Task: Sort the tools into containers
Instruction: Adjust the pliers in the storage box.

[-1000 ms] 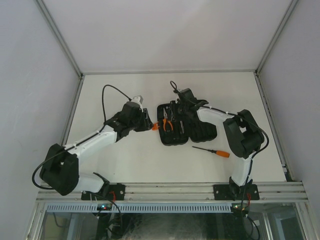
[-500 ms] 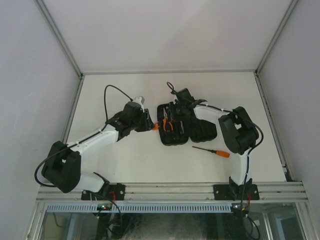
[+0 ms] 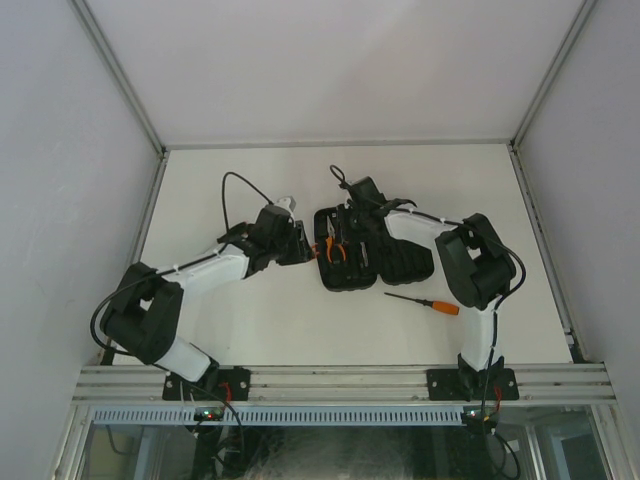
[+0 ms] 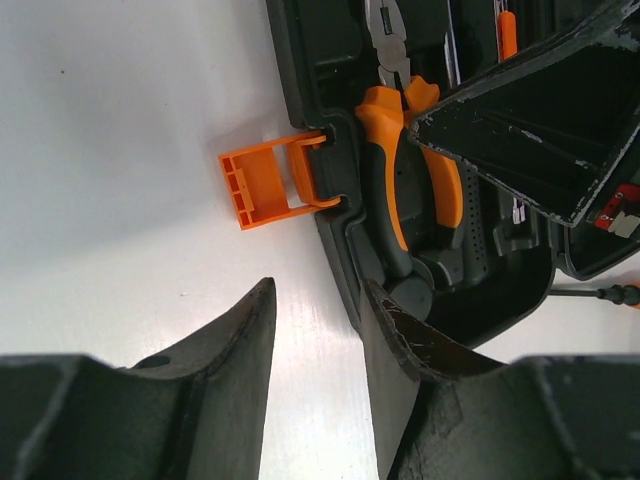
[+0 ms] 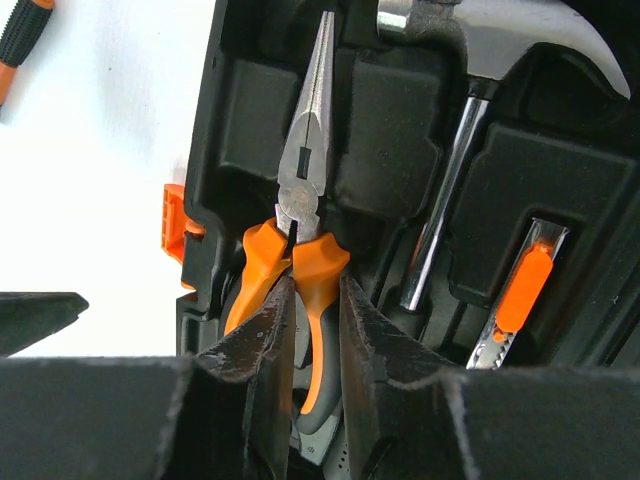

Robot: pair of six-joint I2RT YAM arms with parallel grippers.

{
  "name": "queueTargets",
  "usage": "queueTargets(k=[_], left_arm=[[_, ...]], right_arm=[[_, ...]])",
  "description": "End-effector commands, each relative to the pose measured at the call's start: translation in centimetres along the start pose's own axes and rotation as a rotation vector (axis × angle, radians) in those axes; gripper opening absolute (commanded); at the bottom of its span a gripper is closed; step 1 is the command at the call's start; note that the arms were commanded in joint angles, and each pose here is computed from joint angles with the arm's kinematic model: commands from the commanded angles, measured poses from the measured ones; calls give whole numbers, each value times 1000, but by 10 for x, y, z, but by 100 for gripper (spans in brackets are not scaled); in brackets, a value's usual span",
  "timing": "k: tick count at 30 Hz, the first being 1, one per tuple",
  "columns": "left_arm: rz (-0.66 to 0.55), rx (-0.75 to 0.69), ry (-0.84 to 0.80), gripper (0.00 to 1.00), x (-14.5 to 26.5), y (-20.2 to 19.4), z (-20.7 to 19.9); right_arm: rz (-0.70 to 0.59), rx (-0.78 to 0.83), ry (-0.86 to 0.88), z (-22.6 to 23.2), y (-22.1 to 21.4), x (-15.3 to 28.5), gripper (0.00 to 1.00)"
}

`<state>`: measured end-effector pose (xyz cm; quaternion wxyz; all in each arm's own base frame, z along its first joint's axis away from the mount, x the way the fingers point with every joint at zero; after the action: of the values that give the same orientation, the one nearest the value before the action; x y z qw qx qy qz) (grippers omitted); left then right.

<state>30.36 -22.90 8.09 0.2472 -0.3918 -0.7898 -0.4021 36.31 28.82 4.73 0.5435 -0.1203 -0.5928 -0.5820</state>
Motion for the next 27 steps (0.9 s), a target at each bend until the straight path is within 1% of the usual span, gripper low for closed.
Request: queueTargets(k=[1, 5, 14, 27], left_arm=[[-32, 4, -79, 43, -6, 15, -21], [1, 14, -117, 42, -12, 8, -26], [36, 39, -114, 40, -24, -1, -21], [93, 52, -85, 31, -40, -17, -8]], right_arm=[[-40, 13, -38, -2, 17, 3, 14], [-43, 3, -46, -2, 20, 3, 13], [-46, -24, -52, -1, 25, 2, 10], [-45, -37, -49, 0, 25, 1, 9]])
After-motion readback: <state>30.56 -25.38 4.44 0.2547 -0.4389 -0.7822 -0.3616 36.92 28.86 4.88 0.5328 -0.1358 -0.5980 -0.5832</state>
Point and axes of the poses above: each gripper's point midway between its finger pads, its own x axis back along the fingers, its own z axis along the line the jaws close on, y = z × x, the point moved 1 cm from there along x, back along the fingers, and after that the axes turned 13 degrees about x, right-handed, at the moved point
